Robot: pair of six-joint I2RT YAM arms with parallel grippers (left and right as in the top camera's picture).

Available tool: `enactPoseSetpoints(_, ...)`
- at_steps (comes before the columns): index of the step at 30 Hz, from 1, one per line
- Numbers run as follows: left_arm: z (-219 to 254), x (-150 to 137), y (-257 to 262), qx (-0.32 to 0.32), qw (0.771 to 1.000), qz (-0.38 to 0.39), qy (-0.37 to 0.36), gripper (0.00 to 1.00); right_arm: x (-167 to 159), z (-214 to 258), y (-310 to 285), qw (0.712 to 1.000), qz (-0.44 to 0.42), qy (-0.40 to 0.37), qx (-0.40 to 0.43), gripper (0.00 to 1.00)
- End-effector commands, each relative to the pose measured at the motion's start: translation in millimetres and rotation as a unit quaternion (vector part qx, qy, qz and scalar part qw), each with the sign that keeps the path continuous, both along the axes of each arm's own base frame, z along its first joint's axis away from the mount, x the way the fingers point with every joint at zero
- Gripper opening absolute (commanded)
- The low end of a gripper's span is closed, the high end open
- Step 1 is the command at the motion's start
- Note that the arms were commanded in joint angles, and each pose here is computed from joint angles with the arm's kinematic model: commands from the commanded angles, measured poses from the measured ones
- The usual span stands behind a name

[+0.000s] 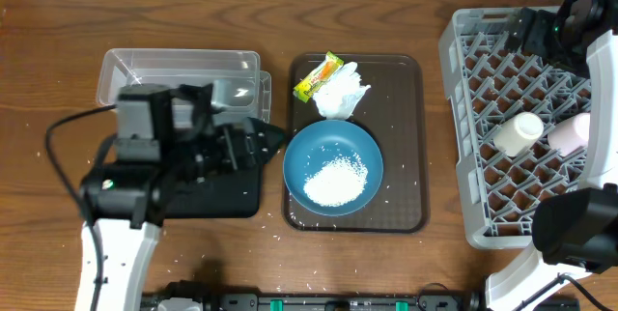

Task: Sort waste into correct bins and load items into the dishwasher rack
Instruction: 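Move the left gripper over to the blue bowl of rice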

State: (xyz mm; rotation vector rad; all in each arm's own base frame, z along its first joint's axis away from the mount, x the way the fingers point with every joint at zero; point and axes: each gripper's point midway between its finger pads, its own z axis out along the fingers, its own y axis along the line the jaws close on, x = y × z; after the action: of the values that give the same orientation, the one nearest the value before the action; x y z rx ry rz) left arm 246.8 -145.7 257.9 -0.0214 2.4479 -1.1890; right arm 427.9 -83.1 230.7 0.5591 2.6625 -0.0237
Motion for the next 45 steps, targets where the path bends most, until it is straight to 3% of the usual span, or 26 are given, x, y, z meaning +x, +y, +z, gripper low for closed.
enactPoseSetpoints(1,-5,-9,-23,0.04,0.998,-0.043,-0.015,0.97,0,-1,-2,1.0,-0.008,0.002,-0.002,0.99)
enactPoseSetpoints(7,-52,-21,-50,0.213,0.976,-0.029,-0.013,0.97,0,-1,-2,1.0,-0.008,0.002,-0.002,0.99)
enactPoseSetpoints(11,-73,-20,-63,0.284,0.958,-0.026,-0.03,0.97,0,-1,-2,1.0,-0.008,0.002,-0.002,0.99)
enactPoseSetpoints(21,-91,-12,-117,0.244,0.964,-0.099,-0.04,0.97,0,-1,-2,1.0,-0.008,0.002,-0.002,0.99)
enactPoseSetpoints(32,-114,-4,-123,0.345,0.924,-0.162,0.035,0.97,0,-1,-2,1.0,-0.008,0.002,-0.002,0.99)
enactPoseSetpoints(45,-155,12,-164,0.354,0.919,-0.175,0.007,0.96,0,-1,-2,1.0,-0.008,0.002,-0.002,0.99)
